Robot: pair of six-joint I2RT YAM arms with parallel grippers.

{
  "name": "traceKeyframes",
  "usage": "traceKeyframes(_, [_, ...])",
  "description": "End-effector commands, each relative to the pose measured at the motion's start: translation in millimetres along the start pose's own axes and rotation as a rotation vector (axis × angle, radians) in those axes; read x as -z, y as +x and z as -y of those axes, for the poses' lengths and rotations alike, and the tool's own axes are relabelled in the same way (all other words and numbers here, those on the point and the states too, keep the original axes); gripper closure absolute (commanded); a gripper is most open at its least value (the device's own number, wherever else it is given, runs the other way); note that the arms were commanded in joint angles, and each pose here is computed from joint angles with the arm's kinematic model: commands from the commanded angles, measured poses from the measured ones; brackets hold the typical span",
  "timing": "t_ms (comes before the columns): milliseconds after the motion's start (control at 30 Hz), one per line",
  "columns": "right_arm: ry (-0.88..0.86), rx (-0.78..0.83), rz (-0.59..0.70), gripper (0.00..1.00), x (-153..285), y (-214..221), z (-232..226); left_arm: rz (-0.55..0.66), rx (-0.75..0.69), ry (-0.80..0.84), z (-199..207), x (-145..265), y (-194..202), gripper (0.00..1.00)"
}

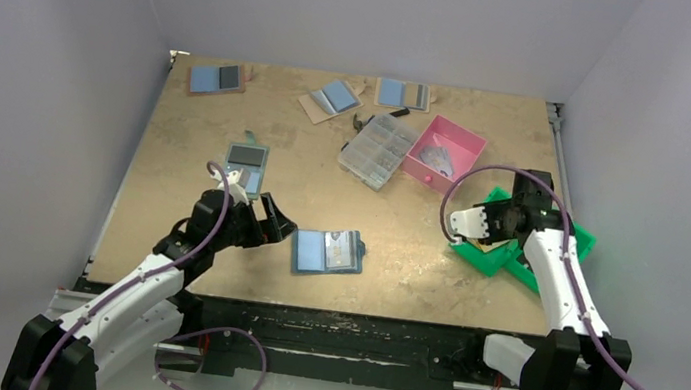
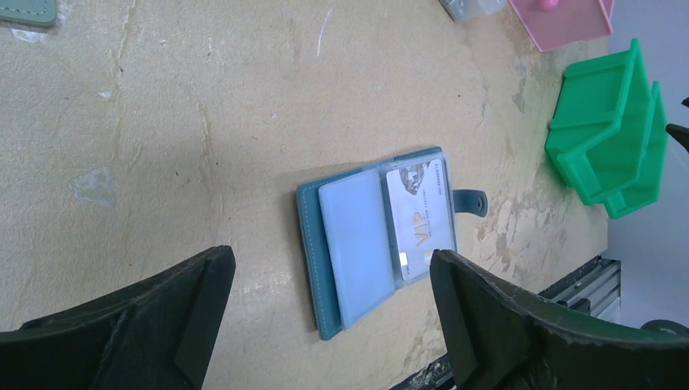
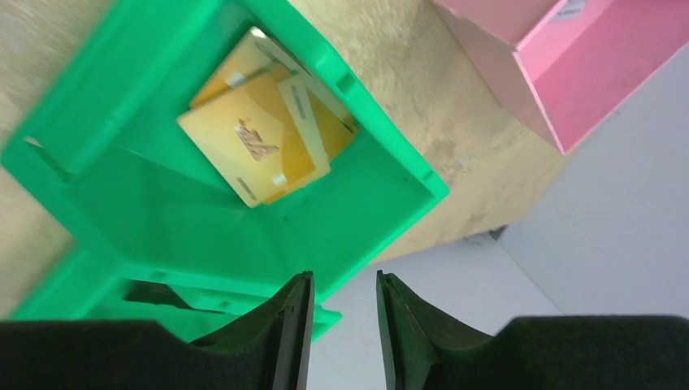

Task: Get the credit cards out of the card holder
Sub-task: Place the credit card in the storage box, then remove the credit card from the card holder.

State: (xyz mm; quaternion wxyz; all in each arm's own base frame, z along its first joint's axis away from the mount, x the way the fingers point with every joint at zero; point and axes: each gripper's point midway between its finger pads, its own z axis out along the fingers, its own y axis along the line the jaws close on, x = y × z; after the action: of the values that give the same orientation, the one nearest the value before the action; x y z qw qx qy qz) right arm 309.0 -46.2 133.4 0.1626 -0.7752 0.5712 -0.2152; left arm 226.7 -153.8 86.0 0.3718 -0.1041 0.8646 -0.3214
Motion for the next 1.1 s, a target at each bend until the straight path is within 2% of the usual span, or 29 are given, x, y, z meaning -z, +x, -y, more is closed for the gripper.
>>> traceKeyframes(0, [-0.047, -0.179, 0.140, 0.57, 20.0, -25.8, -13.5, 0.057, 0.000, 0.045, 14.7, 3.5, -17.4, 0.01])
traceKeyframes(100, [-0.001, -0.307, 0.258, 0.50, 34.0, -46.7, -3.9, 0.060, 0.022, 0.006, 8.6, 4.6, -17.7, 0.01])
traceKeyframes(333, [0.071, -0.534, 0.561, 0.38, 70.2, -97.8, 18.3, 0.030, 0.015, 0.106, 26.5, 6.6, -13.1, 0.02])
traceKeyframes(400, [0.083, -0.579, 0.659, 0.29, 79.6, -112.3, 26.6, 0.022, 0.026, 0.134, 31.4, 8.3, -11.1, 0.02])
traceKeyframes(567, [-0.030, -0.630, 0.975, 0.12, 107.6, -160.8, 28.1, 0.010, 0.048, 0.233, 51.1, 10.0, -12.3, 0.01])
traceKeyframes(667, [-0.120, -0.671, 1.113, 0.05, 118.5, -178.6, 27.2, -0.012, 0.053, 0.286, 61.9, 12.4, -10.7, 0.01])
traceKeyframes(767, [-0.233, -0.716, 1.212, 0.01, 122.9, -191.0, 21.9, -0.014, 0.052, 0.340, 72.3, 17.3, -11.6, 0.08])
traceKeyframes(867, [-0.307, -0.703, 1.300, 0.01, 126.3, -199.6, 17.7, 0.000, 0.056, 0.361, 77.2, 21.5, -14.4, 0.09])
traceKeyframes(1067, [-0.372, -0.798, 1.292, 0.01, 116.6, -198.8, 20.8, 0.034, 0.078, 0.366, 79.9, 27.0, -20.3, 0.05])
